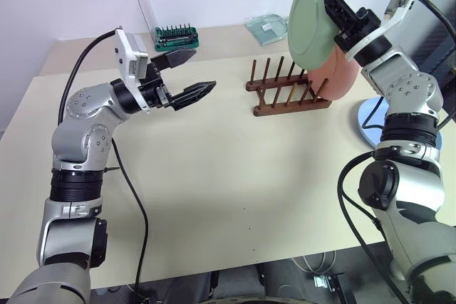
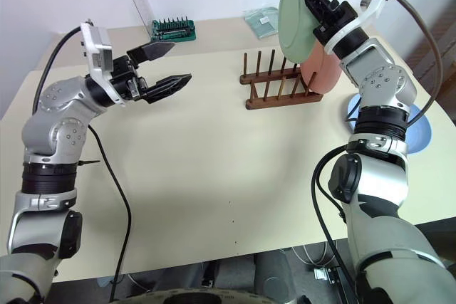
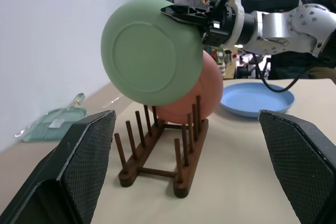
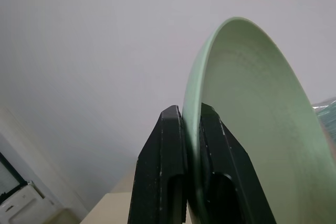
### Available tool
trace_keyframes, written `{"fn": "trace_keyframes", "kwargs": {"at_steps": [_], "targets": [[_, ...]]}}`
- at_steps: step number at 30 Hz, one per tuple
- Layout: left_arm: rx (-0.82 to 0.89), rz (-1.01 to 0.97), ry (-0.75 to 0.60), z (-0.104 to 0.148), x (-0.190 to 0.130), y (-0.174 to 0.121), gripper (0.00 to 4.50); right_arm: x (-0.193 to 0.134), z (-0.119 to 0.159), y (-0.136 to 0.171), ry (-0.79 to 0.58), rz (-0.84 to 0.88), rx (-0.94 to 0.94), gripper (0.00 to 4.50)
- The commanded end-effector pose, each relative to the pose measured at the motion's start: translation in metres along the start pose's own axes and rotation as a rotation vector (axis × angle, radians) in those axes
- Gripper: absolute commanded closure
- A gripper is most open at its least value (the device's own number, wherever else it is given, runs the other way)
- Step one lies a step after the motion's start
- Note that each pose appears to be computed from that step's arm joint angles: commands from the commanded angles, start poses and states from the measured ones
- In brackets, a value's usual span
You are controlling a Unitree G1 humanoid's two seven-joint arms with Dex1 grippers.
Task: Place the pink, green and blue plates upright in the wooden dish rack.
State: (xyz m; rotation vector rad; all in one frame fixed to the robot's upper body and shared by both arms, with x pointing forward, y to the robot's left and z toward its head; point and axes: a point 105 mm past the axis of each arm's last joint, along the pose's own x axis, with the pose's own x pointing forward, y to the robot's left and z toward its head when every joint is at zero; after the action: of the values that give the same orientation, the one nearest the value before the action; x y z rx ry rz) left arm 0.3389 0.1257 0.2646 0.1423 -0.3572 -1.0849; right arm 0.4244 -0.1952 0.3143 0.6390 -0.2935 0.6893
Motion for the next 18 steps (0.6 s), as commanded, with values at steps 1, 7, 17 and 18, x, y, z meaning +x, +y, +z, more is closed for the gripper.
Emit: {"fn": "trace_keyframes", "kwargs": {"at_steps": [1,7,17,18], "targets": [[0.06,-0.004,-0.034,0.015,0.002,0.001,0.04,0.002,0.015,0.012,-0.046,0.044,-0.026,4.5],[0.062,0.001,-0.033,0.016,0.0,0.001,0.04,0.002,0.012,0.01,-0.038,0.043,-0.016,4.5],[0.065,0.002,-0.034,0.017,-0.001,0.001,0.04,-0.012,-0.004,-0.013,-0.013,-0.022,0.007,4.5],[0.064,0.001,-0.034,0.017,-0.001,0.001,0.04,-0.014,-0.007,-0.015,-0.008,-0.029,0.009,4.5]]}}
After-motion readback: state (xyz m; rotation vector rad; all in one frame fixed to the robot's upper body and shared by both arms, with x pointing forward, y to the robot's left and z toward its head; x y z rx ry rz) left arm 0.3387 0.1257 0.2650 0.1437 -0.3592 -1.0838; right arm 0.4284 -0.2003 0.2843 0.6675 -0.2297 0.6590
